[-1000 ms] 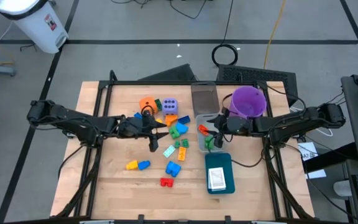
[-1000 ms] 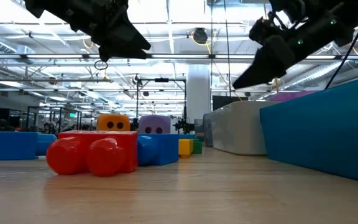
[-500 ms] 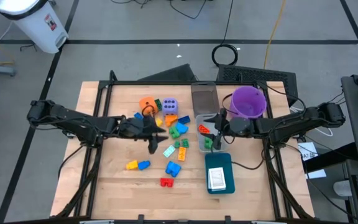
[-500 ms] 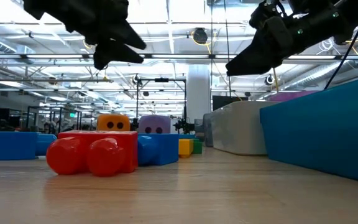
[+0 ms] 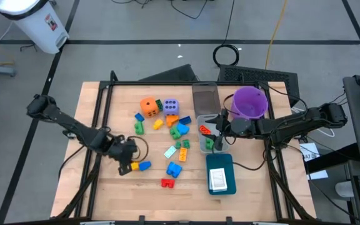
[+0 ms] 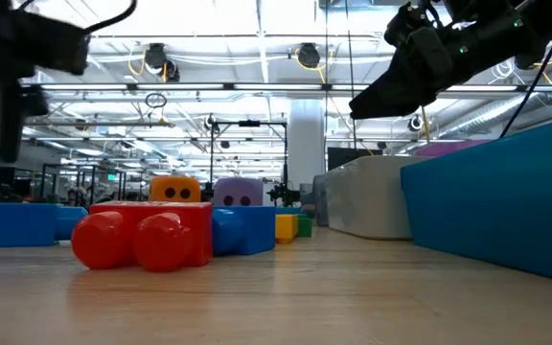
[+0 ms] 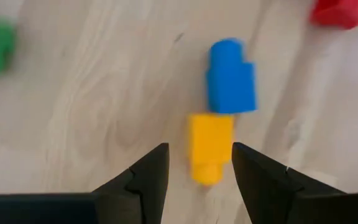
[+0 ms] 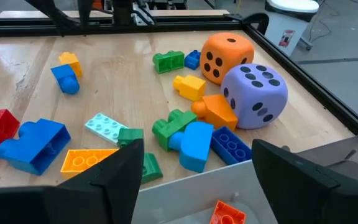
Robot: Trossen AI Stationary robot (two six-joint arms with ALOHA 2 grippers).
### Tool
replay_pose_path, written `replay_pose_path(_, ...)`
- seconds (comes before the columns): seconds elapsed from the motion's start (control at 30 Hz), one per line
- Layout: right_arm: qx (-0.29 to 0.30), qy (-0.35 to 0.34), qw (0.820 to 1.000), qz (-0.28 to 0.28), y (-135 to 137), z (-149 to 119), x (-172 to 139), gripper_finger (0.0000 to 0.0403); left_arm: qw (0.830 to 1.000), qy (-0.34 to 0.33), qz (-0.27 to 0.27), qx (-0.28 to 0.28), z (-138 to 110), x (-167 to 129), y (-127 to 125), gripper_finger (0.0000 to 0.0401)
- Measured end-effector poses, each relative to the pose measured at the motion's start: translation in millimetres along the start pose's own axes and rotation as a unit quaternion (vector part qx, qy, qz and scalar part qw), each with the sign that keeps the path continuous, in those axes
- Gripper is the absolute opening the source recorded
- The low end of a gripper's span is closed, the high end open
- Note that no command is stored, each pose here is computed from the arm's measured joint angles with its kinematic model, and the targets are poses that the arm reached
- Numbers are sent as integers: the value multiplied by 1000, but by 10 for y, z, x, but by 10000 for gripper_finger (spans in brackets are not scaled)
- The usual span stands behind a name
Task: Pick & Place Toys
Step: Put the yellow game piece into the gray bin
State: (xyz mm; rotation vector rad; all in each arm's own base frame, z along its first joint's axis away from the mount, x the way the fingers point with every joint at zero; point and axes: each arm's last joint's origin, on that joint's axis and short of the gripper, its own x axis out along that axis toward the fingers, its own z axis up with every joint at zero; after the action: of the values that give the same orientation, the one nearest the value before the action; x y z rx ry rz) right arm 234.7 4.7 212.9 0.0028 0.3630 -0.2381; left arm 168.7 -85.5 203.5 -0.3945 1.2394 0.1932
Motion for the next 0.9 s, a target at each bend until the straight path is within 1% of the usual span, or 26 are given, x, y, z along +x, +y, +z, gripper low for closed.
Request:
replay_pose_path(0.07, 0, 0, 1000, 0, 0, 1, 0, 271, 1000, 2, 15, -3, -48, 35, -42, 184)
replay_pose_path(0.2, 0, 0, 1000, 0, 0, 1, 0, 269, 1000, 13, 15, 19, -129, 102, -147, 184)
replay_pose_path(0.3, 0, 0, 1000, 0, 0, 1, 0, 266, 998, 24, 38, 34, -181, 194, -198, 184)
replay_pose_path(0.43, 0, 0, 1000, 0, 0, 1, 0, 265, 997, 16, 66, 36, -198, 325, -254, 184)
replay_pose_path(0.63, 0, -1, 1000, 0, 0, 2, 0, 265, 997, 3, 52, 60, -156, 504, -375, 184)
replay_pose_path(0.73, 0, -1, 1000, 1, 1, 4, 0, 265, 997, -1, 49, 58, -133, 559, -396, 184)
replay_pose_path(0.9, 0, -1, 1000, 1, 0, 5, -1, 265, 998, -2, 47, 49, -125, 565, -396, 184)
